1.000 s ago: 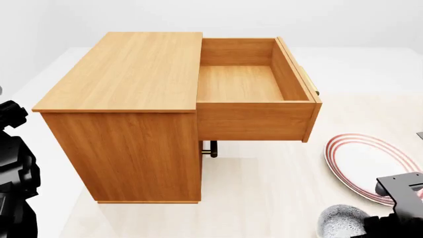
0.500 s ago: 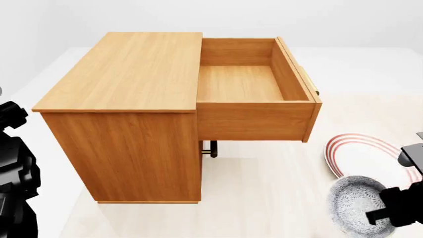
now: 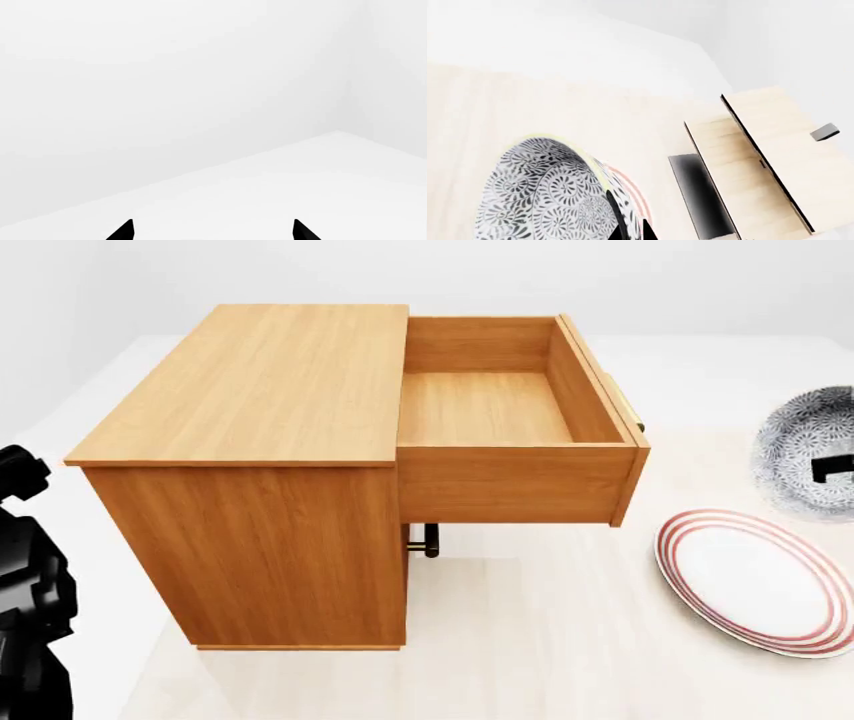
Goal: Open the top drawer of the cabinet and put the bowl in it.
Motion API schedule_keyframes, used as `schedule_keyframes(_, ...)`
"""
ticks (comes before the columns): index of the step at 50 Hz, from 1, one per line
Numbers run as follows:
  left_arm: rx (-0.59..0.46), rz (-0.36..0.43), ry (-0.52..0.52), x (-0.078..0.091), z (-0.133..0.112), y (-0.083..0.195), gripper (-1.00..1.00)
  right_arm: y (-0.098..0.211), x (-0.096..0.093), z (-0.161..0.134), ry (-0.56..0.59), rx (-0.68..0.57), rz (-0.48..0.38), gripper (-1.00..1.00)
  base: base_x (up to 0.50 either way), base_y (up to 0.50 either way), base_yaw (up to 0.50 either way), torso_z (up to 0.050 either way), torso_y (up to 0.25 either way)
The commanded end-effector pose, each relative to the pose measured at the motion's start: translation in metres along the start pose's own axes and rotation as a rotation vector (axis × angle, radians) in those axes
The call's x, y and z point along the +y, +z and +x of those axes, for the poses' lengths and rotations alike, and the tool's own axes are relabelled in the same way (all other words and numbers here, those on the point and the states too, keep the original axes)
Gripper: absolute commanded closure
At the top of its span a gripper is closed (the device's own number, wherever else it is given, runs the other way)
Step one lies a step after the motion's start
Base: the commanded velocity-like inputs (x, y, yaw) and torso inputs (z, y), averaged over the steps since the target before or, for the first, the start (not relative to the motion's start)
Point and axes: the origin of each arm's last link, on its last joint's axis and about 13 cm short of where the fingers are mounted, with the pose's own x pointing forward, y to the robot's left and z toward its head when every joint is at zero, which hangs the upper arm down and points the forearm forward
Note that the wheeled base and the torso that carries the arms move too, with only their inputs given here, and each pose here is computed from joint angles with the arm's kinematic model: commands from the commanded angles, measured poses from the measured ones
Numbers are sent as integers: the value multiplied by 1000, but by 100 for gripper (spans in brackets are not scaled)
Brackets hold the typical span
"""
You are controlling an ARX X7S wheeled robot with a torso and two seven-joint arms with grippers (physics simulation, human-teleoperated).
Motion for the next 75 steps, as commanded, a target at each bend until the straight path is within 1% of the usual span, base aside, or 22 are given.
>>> schedule_keyframes(1,4,-6,2,1,1,1,-100,87,4,-13,-167,-227,0,100,0,0,0,0,0)
schedule_keyframes(5,5,-6,3,1,1,1,-100,113,17,-11,-189,-288,-68,100,0,0,0,0,0)
schedule_keyframes(10,5,-3,4,1,1,1,-100,145,33,-15,-185,-377,-108,100,0,0,0,0,0)
schedule_keyframes(12,5,-4,4,1,1,2,-100,157,39,-17,-165,-415,-116,100,0,0,0,0,0)
schedule_keyframes(16,9,-6,2,2,1,0,-100,175,57,-19,-78,-472,-117,100,0,0,0,0,0)
schedule_keyframes(20,11,-3,1,2,1,-1,-100,188,79,-16,3,-504,-144,100,0,0,0,0,0)
schedule_keyframes(24,9,-3,-1,1,1,1,-100,197,100,-16,65,-517,-205,100,0,0,0,0,0)
schedule_keyframes(30,10,-3,-4,1,1,0,-100,205,128,-15,128,-525,-290,100,0,0,0,0,0)
schedule_keyframes(37,10,-2,-7,1,1,0,-100,205,152,-10,186,-502,-350,100,0,0,0,0,0)
schedule_keyframes(45,9,-4,-9,2,1,-1,-100,202,175,-5,256,-453,-400,100,0,0,0,0,0)
schedule_keyframes(47,10,-5,-10,2,1,0,-100,201,181,-4,266,-436,-421,100,0,0,0,0,0)
schedule_keyframes(52,10,-7,-11,2,1,-1,-100,195,191,-4,323,-375,-440,100,0,0,0,0,0)
schedule_keyframes(55,12,-10,-13,2,1,-1,-100,192,196,-6,353,-344,-439,100,0,0,0,0,0)
schedule_keyframes(57,12,-11,-14,2,1,-1,-100,190,198,-8,383,-320,-422,100,0,0,0,0,5)
schedule_keyframes(61,12,-11,-16,2,1,-1,-100,186,201,-8,403,-284,-413,100,0,0,0,0,0)
schedule_keyframes(75,14,-17,-16,2,1,0,-100,166,213,10,414,-213,-435,100,0,0,0,0,0)
